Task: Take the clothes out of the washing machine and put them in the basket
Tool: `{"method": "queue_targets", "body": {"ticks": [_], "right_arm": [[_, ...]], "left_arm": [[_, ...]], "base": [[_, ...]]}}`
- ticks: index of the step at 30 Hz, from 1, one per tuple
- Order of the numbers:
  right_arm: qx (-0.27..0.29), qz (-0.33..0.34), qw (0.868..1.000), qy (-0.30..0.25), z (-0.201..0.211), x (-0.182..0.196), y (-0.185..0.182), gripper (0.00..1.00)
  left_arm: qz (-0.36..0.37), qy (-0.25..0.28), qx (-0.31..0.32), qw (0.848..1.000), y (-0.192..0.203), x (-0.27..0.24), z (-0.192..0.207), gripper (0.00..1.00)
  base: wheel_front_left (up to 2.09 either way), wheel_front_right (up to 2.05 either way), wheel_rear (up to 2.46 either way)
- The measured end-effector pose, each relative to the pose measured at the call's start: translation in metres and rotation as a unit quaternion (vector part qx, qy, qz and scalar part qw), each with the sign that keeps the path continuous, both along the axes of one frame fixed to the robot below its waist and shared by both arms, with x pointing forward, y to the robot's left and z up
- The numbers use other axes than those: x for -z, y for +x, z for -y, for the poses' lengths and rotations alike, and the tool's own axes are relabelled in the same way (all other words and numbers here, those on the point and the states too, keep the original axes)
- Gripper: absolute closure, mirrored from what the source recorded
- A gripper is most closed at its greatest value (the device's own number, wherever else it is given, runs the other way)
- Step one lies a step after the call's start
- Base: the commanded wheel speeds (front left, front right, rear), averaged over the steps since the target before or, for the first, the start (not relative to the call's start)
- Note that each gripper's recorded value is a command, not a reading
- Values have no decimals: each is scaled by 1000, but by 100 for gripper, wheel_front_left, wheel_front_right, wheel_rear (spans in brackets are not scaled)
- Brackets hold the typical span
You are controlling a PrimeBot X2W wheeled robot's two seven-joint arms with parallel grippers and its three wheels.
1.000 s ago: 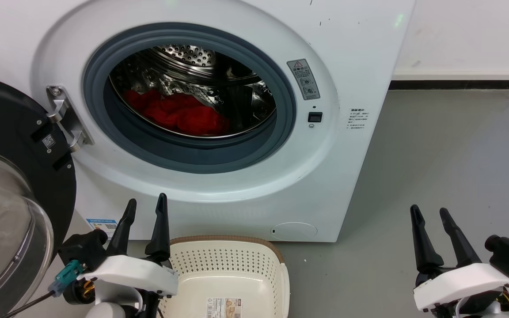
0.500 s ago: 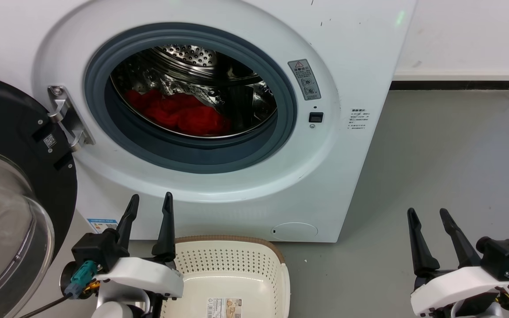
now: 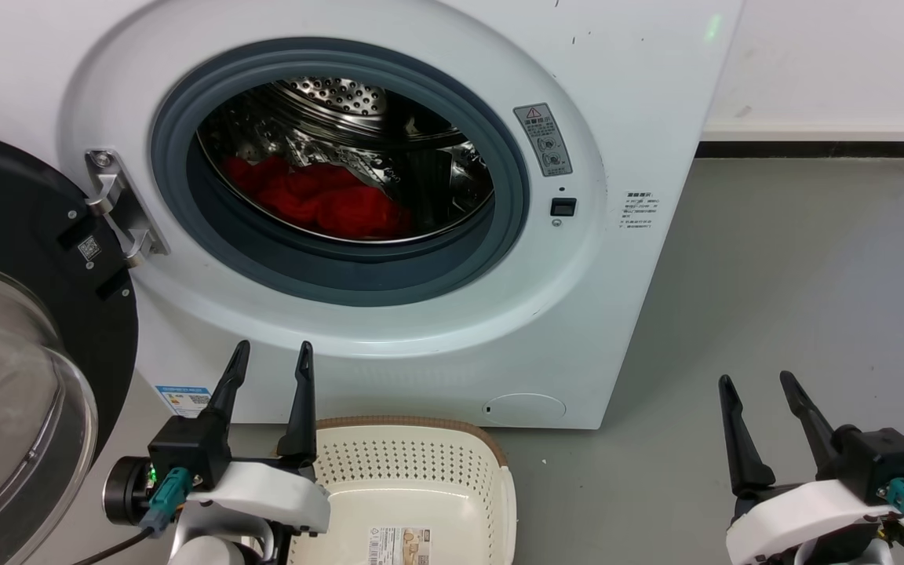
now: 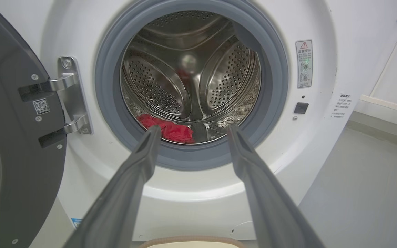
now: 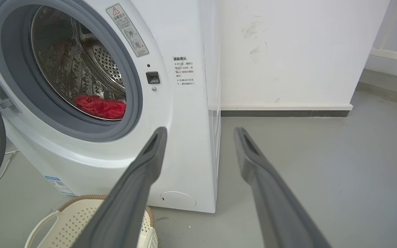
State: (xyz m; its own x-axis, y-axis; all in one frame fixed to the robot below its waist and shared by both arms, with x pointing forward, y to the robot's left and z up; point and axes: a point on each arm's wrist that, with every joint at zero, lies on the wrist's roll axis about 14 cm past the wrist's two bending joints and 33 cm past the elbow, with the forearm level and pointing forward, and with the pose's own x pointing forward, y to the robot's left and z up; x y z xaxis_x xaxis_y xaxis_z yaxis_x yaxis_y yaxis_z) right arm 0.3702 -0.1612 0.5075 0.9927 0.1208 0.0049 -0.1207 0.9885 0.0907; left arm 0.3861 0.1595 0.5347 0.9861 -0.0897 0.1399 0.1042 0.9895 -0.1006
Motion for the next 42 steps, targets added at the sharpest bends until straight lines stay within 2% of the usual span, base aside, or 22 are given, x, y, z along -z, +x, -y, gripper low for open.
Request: {"method": "queue_targets", "body": {"ticks": [22, 42], "right_arm": [[-10, 24, 997, -76, -4, -7, 1, 0], [-8, 19, 997, -75, -3, -4, -1, 0]], "left_arm": [[16, 67, -3, 998, 0, 1, 1, 0], [9, 67, -8, 998, 0, 5, -1, 0]], "base": [[0, 0, 0], [0, 0, 0]]}}
